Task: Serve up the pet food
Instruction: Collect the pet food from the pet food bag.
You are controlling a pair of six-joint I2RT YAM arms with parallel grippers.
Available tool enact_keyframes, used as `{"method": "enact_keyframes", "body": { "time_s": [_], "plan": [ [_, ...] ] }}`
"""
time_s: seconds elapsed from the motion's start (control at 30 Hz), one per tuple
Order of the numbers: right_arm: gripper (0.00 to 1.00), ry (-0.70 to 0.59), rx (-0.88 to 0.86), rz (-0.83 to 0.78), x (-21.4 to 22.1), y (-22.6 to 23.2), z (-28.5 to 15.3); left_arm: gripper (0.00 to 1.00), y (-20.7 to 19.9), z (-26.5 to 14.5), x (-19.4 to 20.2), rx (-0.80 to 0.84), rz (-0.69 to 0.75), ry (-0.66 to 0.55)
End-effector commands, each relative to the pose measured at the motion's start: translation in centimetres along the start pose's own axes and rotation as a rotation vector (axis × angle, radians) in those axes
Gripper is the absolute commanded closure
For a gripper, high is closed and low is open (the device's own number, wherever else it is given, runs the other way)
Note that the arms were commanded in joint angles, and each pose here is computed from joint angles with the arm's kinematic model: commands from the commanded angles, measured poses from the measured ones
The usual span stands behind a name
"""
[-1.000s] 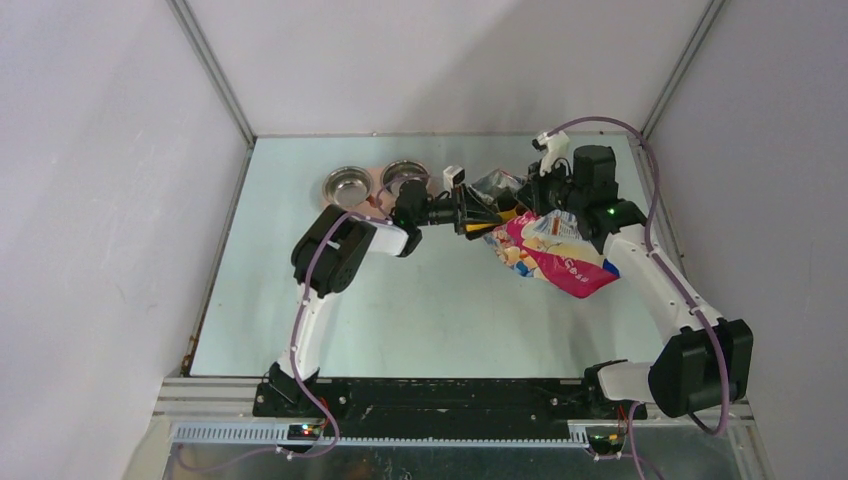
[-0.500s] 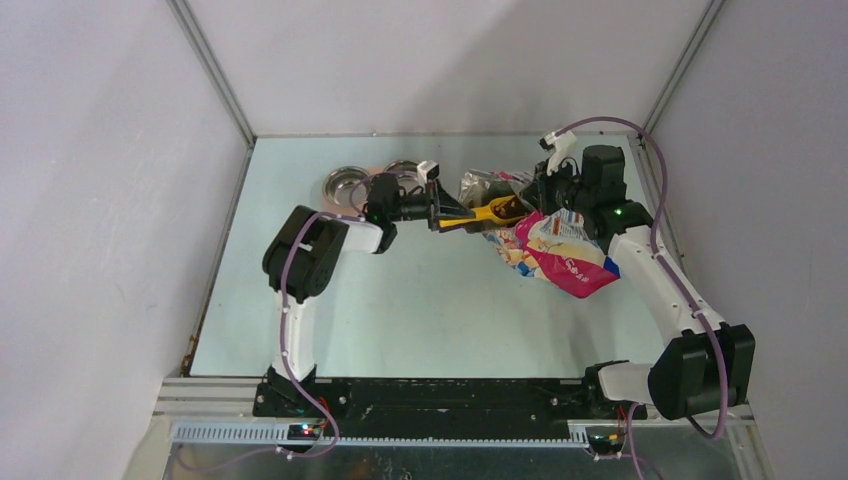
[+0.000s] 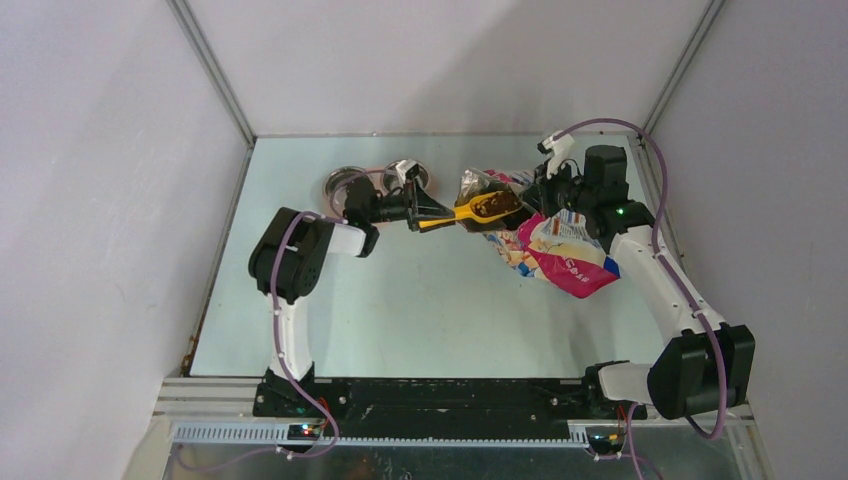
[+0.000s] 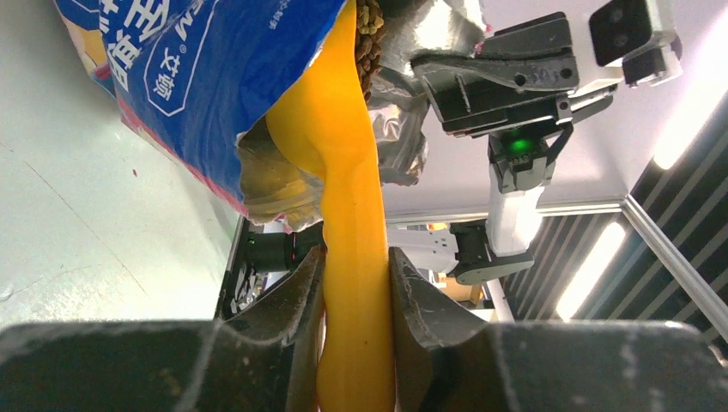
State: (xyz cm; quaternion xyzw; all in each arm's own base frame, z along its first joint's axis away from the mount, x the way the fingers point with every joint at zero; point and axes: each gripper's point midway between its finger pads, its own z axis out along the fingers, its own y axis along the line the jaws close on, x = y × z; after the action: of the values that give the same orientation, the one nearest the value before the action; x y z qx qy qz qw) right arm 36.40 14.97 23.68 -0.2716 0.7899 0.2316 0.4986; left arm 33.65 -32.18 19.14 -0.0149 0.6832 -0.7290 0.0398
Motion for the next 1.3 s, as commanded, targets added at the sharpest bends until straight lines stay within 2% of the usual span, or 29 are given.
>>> {"method": "enact_keyframes", "body": {
  "time_s": [0.0, 0.27, 0.57, 1.27],
  "plan": [
    [1.00, 0.025, -0.016, -0.029, 0.8, 0.0, 0.0, 1.00, -4.7, -1.2, 1.0, 0.095, 0.166, 0.025],
    [1.00, -0.006, 0.073, 0.021, -0.2, -1.0, 0.6, 1.00, -4.2, -1.7, 0.9, 0.100, 0.151, -0.003],
    [1.00, 0.058, 0.091, -0.056, 1.2, 0.9, 3.5, 1.00, -3.7, -0.7, 1.0, 0.079, 0.143, 0.001],
    [1.00, 0.132, -0.054, -0.086, 3.5, 5.8, 6.3, 1.00, -4.9, 1.3, 0.5, 0.059, 0.173, 0.008]
  ]
}}
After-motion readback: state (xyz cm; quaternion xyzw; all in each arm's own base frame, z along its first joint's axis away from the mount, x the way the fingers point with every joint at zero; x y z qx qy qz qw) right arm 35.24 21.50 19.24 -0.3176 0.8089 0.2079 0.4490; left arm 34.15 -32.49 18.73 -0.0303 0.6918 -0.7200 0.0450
